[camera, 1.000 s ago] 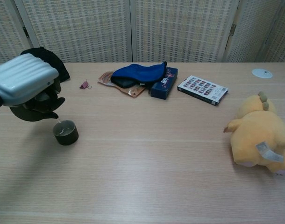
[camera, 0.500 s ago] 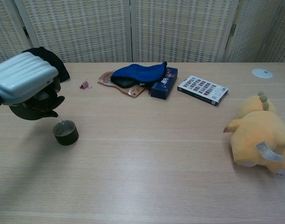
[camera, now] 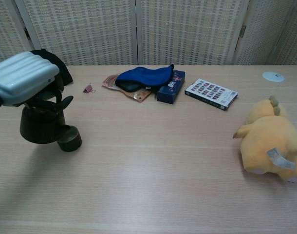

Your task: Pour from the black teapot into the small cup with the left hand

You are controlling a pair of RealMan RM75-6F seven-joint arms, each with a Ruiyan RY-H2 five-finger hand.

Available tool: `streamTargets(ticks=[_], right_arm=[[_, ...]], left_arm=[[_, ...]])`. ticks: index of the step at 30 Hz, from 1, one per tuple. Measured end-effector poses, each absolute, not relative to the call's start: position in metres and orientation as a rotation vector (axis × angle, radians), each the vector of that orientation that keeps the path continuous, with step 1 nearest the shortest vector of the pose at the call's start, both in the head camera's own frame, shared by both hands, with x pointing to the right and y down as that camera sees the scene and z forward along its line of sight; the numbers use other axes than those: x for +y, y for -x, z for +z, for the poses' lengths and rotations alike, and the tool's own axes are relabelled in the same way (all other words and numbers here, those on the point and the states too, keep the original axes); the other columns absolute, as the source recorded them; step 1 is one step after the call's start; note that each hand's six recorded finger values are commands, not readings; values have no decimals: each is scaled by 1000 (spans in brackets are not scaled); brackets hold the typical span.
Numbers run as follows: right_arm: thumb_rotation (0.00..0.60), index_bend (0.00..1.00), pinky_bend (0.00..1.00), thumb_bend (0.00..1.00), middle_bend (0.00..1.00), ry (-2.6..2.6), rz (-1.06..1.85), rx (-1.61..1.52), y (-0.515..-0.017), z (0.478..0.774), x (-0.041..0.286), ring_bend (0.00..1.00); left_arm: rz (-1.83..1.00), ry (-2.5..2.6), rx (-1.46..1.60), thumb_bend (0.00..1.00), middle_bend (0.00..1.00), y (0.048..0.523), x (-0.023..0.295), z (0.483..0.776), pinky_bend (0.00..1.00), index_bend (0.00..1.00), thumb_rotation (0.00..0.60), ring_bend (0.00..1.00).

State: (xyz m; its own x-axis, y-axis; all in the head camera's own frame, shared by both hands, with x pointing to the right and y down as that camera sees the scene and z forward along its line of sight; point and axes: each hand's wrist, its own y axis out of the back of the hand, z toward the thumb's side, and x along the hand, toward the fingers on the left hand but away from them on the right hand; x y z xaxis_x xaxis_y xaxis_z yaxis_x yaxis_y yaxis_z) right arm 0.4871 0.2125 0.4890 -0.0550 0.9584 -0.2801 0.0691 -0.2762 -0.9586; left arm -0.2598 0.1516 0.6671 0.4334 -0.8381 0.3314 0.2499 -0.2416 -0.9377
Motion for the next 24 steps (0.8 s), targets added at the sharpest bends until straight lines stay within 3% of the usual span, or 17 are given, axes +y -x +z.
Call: streamTargets(ticks=[17, 24], right_arm=[[600, 250, 158, 301, 284, 1429, 1438, -1153, -486, 489, 212, 187], [600, 249, 158, 301, 284, 1433, 1443, -1152, -486, 491, 213, 187]], left_arm=[[-1179, 1583, 792, 468, 1000, 278, 124, 655, 432, 1000, 329, 996], [-1201, 1658, 919, 467, 1000, 291, 113, 651, 433, 1000, 291, 990]])
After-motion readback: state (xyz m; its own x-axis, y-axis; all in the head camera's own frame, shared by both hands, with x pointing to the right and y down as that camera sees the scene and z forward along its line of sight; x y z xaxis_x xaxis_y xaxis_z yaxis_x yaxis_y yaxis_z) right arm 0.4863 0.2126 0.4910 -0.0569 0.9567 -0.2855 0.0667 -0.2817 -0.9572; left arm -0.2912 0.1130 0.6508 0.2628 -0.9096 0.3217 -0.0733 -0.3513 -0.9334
